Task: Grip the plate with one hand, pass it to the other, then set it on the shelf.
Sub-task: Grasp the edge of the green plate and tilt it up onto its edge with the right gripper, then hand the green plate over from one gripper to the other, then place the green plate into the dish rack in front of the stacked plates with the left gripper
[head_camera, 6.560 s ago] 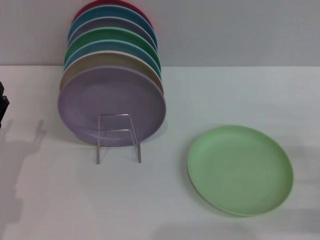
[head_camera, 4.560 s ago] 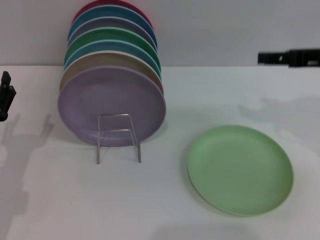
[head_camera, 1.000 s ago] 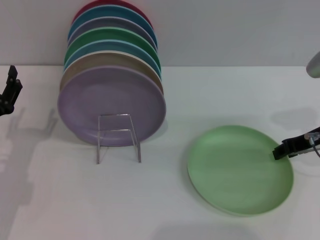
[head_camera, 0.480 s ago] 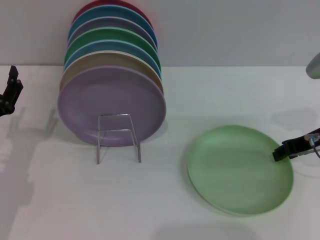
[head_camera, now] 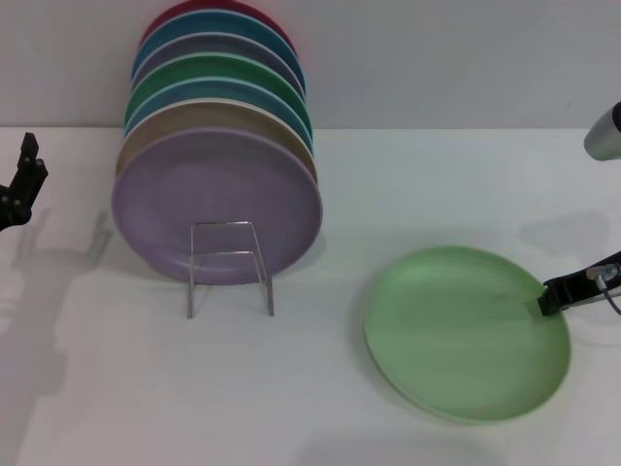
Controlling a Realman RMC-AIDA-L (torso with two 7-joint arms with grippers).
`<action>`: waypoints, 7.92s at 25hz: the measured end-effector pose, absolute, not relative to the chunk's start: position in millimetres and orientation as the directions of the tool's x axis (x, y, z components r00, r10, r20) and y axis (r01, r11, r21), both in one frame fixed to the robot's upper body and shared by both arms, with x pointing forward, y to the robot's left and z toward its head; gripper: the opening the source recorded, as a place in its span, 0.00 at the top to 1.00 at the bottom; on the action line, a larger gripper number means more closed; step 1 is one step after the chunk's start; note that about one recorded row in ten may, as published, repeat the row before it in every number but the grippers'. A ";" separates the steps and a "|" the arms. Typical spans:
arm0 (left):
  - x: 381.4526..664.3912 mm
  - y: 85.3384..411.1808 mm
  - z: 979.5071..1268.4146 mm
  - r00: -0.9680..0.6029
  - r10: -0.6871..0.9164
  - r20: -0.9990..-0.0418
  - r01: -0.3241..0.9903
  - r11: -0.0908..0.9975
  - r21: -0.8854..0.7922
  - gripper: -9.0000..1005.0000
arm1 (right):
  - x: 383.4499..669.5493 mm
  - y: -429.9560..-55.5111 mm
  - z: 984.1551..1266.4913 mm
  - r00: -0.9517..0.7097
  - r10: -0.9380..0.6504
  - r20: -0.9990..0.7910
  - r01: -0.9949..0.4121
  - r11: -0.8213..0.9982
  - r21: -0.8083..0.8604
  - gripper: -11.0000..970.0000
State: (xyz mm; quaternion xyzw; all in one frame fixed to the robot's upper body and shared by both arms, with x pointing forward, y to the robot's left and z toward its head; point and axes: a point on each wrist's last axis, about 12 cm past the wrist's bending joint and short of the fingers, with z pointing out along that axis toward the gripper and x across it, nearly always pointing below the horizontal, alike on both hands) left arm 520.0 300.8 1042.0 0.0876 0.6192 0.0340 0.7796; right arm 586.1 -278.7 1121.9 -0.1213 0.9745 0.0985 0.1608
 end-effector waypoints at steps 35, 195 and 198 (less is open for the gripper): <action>520.7 293.4 1057.9 0.341 0.126 -0.932 0.071 0.985 0.159 0.23 | 523.7 -292.5 1244.4 -0.411 -0.314 -0.856 -0.454 0.885 -0.107 0.97; 506.3 149.8 1256.0 0.272 0.469 -0.840 0.628 0.575 0.524 0.91 | 424.5 -418.7 1155.6 0.242 0.261 -0.935 -0.530 0.843 0.098 0.37; 506.3 152.0 1256.6 0.324 0.508 -0.798 0.591 0.550 0.590 0.91 | 426.7 -417.7 1156.2 0.243 0.263 -0.934 -0.534 0.840 0.097 0.37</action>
